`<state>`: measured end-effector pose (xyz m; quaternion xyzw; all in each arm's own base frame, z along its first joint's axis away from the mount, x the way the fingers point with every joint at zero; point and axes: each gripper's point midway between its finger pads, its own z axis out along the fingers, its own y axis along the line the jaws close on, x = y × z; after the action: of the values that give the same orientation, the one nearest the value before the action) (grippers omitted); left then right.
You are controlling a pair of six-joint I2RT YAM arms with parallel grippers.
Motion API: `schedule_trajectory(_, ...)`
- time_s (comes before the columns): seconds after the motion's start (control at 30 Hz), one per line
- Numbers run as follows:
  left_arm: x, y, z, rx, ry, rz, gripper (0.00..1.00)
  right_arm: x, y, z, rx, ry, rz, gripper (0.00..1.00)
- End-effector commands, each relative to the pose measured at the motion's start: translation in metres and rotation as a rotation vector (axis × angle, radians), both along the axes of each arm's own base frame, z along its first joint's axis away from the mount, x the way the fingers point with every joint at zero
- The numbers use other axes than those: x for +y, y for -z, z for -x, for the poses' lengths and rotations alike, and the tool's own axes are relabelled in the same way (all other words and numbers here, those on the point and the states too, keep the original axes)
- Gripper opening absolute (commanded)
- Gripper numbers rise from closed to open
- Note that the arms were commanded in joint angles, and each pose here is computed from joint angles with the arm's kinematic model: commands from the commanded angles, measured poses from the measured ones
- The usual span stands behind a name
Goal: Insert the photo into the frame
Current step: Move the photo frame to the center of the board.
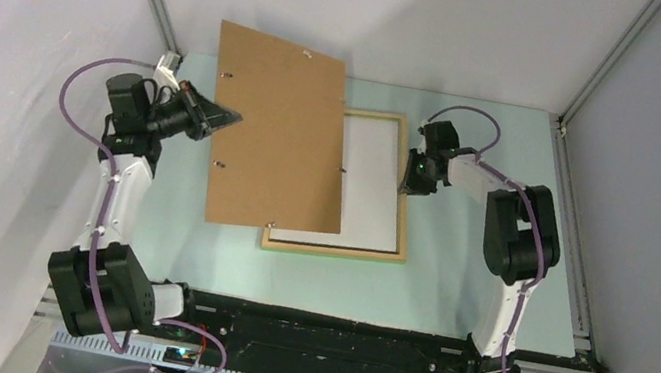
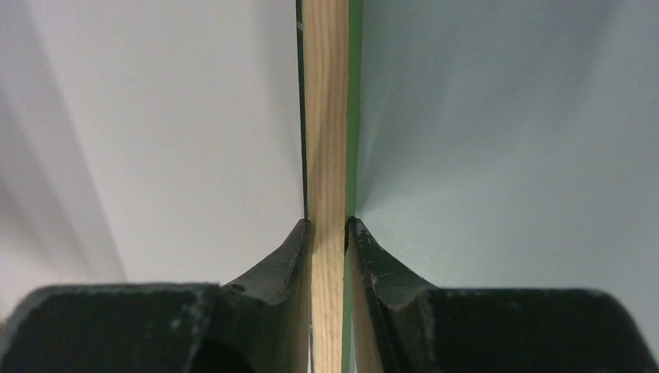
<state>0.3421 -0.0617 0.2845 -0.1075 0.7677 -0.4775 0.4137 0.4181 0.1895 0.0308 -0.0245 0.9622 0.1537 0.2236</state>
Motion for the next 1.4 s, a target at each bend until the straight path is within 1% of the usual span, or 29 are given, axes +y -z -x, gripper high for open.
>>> schedule_trajectory(0.0,-0.021,-0.036,-0.016,-0.126,0.035,0.066,0.0,-0.015,-0.033,-0.011,-0.111,0.082,-0.042,0.0)
schedule_trajectory(0.1,-0.038,-0.031,-0.021,-0.108,0.072,0.079,0.0,-0.02,-0.037,-0.006,-0.124,0.082,-0.047,0.0)
schedule_trajectory(0.27,-0.057,-0.02,-0.04,-0.04,0.128,0.17,0.0,-0.026,-0.054,-0.002,-0.155,0.057,-0.1,0.0)
schedule_trajectory(0.3,-0.063,-0.022,-0.042,-0.04,0.148,0.175,0.0,-0.027,-0.055,-0.001,-0.159,0.051,-0.104,0.03)
schedule_trajectory(0.33,-0.066,-0.016,-0.047,-0.02,0.157,0.186,0.0,-0.029,-0.058,0.001,-0.164,0.045,-0.115,0.06)
schedule_trajectory(0.37,-0.072,-0.016,-0.049,-0.021,0.173,0.188,0.0,-0.031,-0.06,0.001,-0.171,0.033,-0.114,0.15)
schedule_trajectory(0.4,-0.075,-0.01,-0.054,-0.007,0.185,0.196,0.0,-0.033,-0.064,0.003,-0.179,0.022,-0.121,0.27)
schedule_trajectory(0.43,-0.08,-0.01,-0.055,-0.004,0.199,0.202,0.0,-0.036,-0.069,0.004,-0.193,0.019,-0.124,0.32)
schedule_trajectory(0.47,-0.082,-0.005,-0.06,0.006,0.204,0.213,0.0,-0.039,-0.069,0.005,-0.197,0.012,-0.117,0.42)
schedule_trajectory(0.53,-0.09,0.005,-0.065,0.022,0.224,0.226,0.0,-0.046,-0.077,0.005,-0.225,0.004,-0.105,0.51)
schedule_trajectory(0.57,-0.094,0.008,-0.065,0.029,0.24,0.231,0.0,-0.051,-0.084,0.005,-0.246,0.01,-0.1,0.53)
schedule_trajectory(0.6,-0.096,0.013,-0.068,0.033,0.249,0.241,0.0,-0.053,-0.088,0.005,-0.262,0.003,-0.095,0.57)
schedule_trajectory(0.67,-0.101,0.02,-0.07,0.039,0.266,0.256,0.0,-0.06,-0.097,0.005,-0.291,0.003,-0.089,0.61)
schedule_trajectory(0.83,-0.105,0.032,-0.075,0.042,0.279,0.268,0.0,-0.066,-0.119,-0.005,-0.384,-0.021,-0.073,0.63)
schedule_trajectory(0.93,-0.124,0.038,-0.066,0.047,0.329,0.266,0.0,-0.063,-0.127,-0.012,-0.413,-0.055,-0.075,0.64)
schedule_trajectory(1.0,-0.13,0.04,-0.062,0.046,0.346,0.264,0.0,-0.057,-0.133,-0.017,-0.43,-0.089,-0.104,0.65)
schedule_trajectory(1.17,-0.139,0.044,-0.052,0.026,0.376,0.249,0.0,-0.047,-0.151,-0.033,-0.482,-0.128,-0.144,0.7)
schedule_trajectory(1.37,-0.145,0.052,-0.041,0.029,0.405,0.235,0.0,-0.043,-0.172,-0.042,-0.536,-0.159,-0.179,0.71)
